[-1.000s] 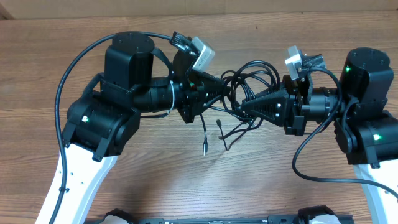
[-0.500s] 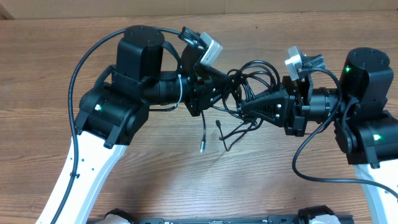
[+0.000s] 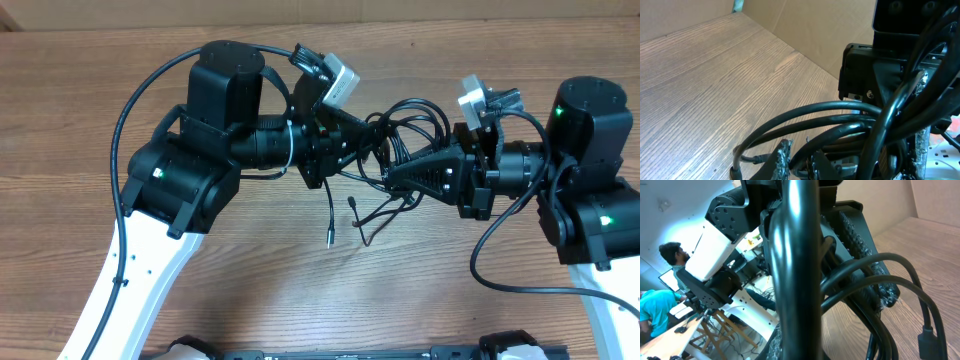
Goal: Untangle cables
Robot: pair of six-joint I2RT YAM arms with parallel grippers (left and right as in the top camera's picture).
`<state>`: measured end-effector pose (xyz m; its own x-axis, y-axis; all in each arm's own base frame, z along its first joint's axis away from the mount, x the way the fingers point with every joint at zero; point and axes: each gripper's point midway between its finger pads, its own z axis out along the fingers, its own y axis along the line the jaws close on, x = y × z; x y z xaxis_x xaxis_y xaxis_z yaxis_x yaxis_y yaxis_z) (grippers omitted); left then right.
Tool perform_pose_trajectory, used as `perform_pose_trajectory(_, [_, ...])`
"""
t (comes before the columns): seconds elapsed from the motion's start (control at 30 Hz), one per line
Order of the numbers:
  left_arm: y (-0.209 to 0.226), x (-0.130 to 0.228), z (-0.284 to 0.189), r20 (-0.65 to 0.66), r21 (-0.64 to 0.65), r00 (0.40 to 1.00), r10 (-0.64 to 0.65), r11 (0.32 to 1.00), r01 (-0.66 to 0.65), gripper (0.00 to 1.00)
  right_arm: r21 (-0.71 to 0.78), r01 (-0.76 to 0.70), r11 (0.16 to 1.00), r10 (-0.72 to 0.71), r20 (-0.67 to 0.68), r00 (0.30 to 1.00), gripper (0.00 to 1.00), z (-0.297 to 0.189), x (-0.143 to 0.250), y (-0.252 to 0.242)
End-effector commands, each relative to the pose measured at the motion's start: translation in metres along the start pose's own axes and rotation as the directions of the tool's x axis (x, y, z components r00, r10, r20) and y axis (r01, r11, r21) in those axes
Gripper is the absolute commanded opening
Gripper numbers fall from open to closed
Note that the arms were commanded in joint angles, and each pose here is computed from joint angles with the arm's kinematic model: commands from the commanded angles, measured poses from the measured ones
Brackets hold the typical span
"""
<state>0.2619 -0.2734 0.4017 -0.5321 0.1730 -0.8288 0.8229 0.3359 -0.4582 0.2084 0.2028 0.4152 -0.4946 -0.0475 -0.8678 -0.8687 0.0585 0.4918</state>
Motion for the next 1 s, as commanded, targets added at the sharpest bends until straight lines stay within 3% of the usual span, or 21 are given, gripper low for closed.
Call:
perform_pose_trajectory(0.0, [-0.006, -0.004, 0.000, 0.006, 0.011, 1.000, 0.013, 1.000, -0.013, 0.13, -0.021, 0.014, 1.000, -0.014, -0.001, 1.000, 0.04, 0.000, -0.001, 0.005])
perform_pose_trajectory(0.47, [-0.016, 0.000, 0.007, -0.009, 0.037, 1.000, 0.025, 0.999, -0.024, 0.22, -0.021, 0.026, 0.999, -0.026, 0.001, 1.000, 0.04, 0.000, -0.002, 0.006])
perform_pose_trajectory(0.53, [-0.016, 0.000, 0.007, -0.009, 0.038, 1.000, 0.025, 0.999, -0.025, 0.18, -0.021, 0.025, 0.999, -0.025, 0.001, 1.000, 0.04, 0.000, -0.002, 0.006])
perform_pose_trajectory(0.6, [-0.016, 0.000, 0.007, -0.009, 0.038, 1.000, 0.025, 0.999, -0.025, 0.04, -0.021, 0.025, 0.999, -0.025, 0.001, 1.000, 0.04, 0.000, -0.002, 0.006])
perform_pose_trajectory(0.97, [-0.012, -0.002, 0.007, -0.002, 0.016, 1.000, 0.029, 0.999, -0.029, 0.04, -0.020, 0.025, 0.999, -0.025, 0.001, 1.000, 0.04, 0.000, -0.002, 0.006])
